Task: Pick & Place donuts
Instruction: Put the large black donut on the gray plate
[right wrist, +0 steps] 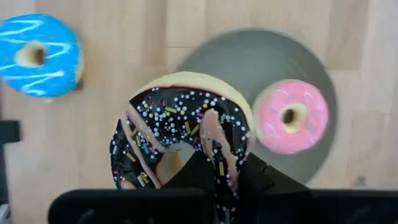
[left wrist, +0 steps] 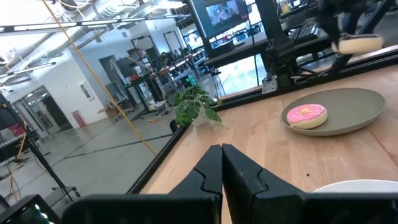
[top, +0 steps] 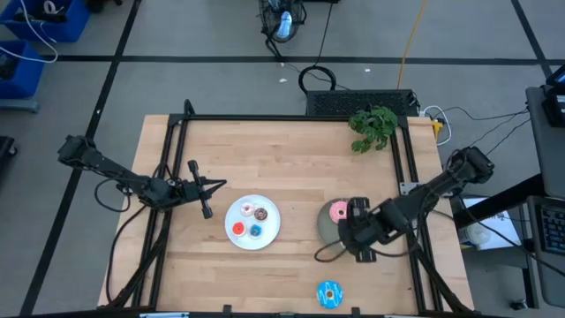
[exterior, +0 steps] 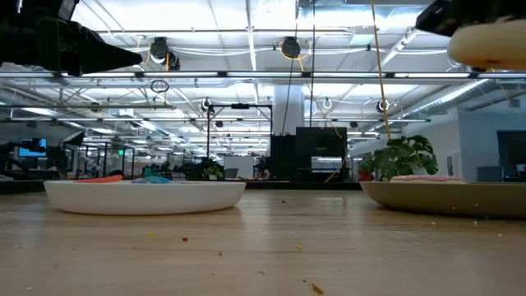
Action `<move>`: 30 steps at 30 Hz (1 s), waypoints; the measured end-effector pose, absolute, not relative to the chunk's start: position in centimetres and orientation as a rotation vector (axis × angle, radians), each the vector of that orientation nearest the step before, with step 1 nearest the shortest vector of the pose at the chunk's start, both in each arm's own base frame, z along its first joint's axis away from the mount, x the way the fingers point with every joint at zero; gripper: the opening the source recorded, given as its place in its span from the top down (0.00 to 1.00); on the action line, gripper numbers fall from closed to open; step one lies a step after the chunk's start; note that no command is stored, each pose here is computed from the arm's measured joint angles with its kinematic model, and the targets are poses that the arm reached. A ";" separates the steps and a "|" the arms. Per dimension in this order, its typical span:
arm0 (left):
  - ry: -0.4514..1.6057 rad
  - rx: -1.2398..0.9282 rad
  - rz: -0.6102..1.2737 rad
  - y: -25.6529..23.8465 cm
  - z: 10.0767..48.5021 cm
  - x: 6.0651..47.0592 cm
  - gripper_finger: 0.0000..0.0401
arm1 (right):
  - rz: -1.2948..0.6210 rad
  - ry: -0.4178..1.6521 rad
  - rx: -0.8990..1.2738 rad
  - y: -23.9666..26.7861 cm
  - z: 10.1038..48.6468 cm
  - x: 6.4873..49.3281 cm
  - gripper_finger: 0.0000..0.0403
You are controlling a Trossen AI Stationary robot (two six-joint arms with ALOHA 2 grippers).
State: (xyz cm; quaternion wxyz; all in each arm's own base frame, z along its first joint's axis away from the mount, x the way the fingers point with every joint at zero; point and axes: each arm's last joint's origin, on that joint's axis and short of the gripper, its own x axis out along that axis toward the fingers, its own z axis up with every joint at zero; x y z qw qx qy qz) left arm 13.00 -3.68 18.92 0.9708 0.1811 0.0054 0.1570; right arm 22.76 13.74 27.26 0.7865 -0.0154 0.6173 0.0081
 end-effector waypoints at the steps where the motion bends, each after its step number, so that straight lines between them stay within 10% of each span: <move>1: 0.011 0.366 0.317 -3.7 18.9 13.0 0.96 | 0.006 1.336 -0.028 13.4 27.1 22.9 0.96; 30: 0.010 0.366 0.317 -3.7 18.9 13.0 0.96 | -0.039 1.520 0.053 8.2 16.0 21.1 0.95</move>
